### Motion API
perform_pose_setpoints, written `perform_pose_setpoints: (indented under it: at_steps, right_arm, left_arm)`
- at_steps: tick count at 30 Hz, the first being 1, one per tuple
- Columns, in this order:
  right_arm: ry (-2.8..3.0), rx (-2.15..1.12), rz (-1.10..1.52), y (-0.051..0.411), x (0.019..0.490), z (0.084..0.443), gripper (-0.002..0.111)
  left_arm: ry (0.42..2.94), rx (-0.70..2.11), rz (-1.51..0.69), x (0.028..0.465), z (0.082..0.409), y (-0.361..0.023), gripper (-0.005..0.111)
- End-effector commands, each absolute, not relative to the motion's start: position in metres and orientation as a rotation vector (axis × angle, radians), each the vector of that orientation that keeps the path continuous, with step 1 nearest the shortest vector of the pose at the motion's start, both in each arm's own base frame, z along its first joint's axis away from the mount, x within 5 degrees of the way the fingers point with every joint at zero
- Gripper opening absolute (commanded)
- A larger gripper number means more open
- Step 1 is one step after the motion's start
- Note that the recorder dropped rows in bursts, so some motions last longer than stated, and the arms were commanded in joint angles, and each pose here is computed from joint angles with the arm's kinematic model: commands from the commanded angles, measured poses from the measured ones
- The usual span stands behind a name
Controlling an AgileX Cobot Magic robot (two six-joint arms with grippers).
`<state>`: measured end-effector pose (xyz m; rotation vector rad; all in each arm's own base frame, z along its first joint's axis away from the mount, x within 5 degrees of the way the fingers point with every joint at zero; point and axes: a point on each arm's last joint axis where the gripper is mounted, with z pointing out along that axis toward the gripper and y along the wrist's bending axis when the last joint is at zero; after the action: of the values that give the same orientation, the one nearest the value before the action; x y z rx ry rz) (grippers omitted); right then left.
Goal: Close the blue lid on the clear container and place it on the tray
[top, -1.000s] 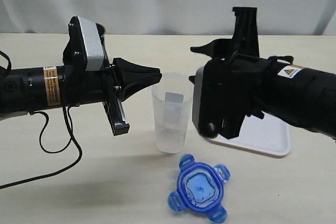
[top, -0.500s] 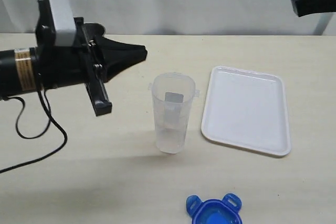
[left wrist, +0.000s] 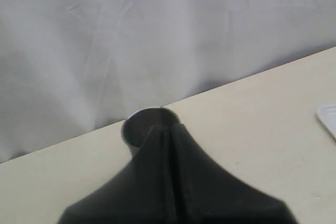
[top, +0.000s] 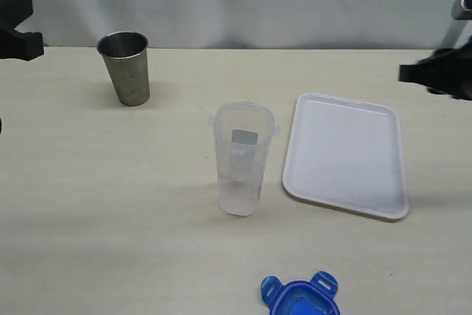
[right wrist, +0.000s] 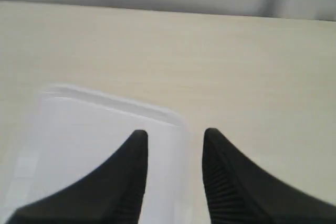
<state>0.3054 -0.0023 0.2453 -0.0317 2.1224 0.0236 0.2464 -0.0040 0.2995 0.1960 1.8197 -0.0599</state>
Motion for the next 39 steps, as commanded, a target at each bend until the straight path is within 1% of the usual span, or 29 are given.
perform_pose_setpoints:
  at_steps: [1,4,6,7,8,9,10,11,12,13,14,15,16,18,20,23,24,25,27,29,34,37,39]
  right_arm:
    - [2.307,-0.043,0.638,-0.008,0.334,0.242,0.032]
    - [2.756,0.042,0.5,-0.031,0.341,0.232,0.043]
    - [2.888,0.087,0.523,-0.028,0.342,0.238,0.052]
    - [2.91,0.043,0.581,-0.021,0.34,0.238,0.053]
    - [2.961,-0.1,0.69,0.006,0.327,0.238,0.053]
    - [3.018,-0.231,0.641,0.032,0.307,0.229,0.053]
    - [3.052,-0.274,0.561,0.042,0.296,0.224,0.053]
    - [3.108,-0.355,0.433,0.06,0.274,0.215,0.054]
    - [3.116,-0.393,0.411,0.068,0.261,0.211,0.056]
    - [3.117,-0.442,0.417,0.08,0.239,0.201,0.063]
    - [3.118,-0.455,0.428,0.084,0.231,0.198,0.067]
    - [3.146,-0.47,0.442,0.091,0.213,0.186,0.072]
    - [3.165,-0.462,0.44,0.094,0.206,0.18,0.073]
    - [3.238,-0.449,0.427,0.104,0.182,0.162,0.072]
    - [3.254,-0.453,0.395,0.104,0.168,0.149,0.072]
    - [3.169,-0.306,0.395,0.103,0.167,0.137,0.071]
    - [3.144,-0.23,0.441,0.104,0.167,0.133,0.066]
    - [3.151,-0.23,0.471,0.106,0.165,0.131,0.062]
    - [3.172,-0.203,0.52,0.108,0.163,0.127,0.058]
    - [3.186,-0.186,0.546,0.109,0.16,0.122,0.058]
    - [3.243,-0.159,0.506,0.106,0.157,0.108,0.058]
    - [3.238,-0.161,0.518,0.107,0.157,0.107,0.058]
    - [3.226,-0.165,0.554,0.109,0.157,0.108,0.055]
  left_arm:
    - [1.797,0.205,-0.094,0.245,0.301,-0.007,0.0]
    - [1.802,0.204,-0.093,0.245,0.3,-0.007,0.0]
    - [1.806,0.204,-0.094,0.246,0.299,-0.006,0.0]
    - [1.806,0.204,-0.094,0.246,0.299,-0.006,0.0]
    - [1.81,0.206,-0.087,0.246,0.299,-0.006,0.0]
    - [1.819,0.219,-0.065,0.246,0.298,-0.005,0.0]
    - [1.819,0.219,-0.065,0.246,0.298,-0.005,0.0]
    - [1.824,0.213,-0.06,0.246,0.297,-0.005,0.0]
    - [1.824,0.213,-0.061,0.246,0.297,-0.005,0.0]
    - [1.822,0.215,-0.063,0.246,0.298,-0.005,0.0]
    - [1.82,0.217,-0.066,0.246,0.298,-0.005,0.0]
    - [1.812,0.223,-0.075,0.246,0.298,-0.006,0.0]
    - [1.808,0.226,-0.081,0.246,0.299,-0.007,0.0]
    - [1.807,0.224,-0.085,0.246,0.299,-0.007,0.0]
    - [1.808,0.222,-0.087,0.246,0.299,-0.007,0.0]
    - [1.806,0.222,-0.09,0.246,0.299,-0.007,0.0]
    - [1.805,0.224,-0.091,0.246,0.299,-0.007,0.0]
    - [1.805,0.224,-0.091,0.246,0.299,-0.007,0.0]
    - [1.804,0.225,-0.092,0.246,0.299,-0.007,0.0]
    - [1.804,0.225,-0.092,0.246,0.299,-0.007,0.0]
    - [1.802,0.226,-0.094,0.246,0.299,-0.008,0.0]
    - [1.793,0.234,-0.105,0.246,0.3,-0.009,0.0]
    - [1.792,0.235,-0.107,0.246,0.3,-0.009,0.0]
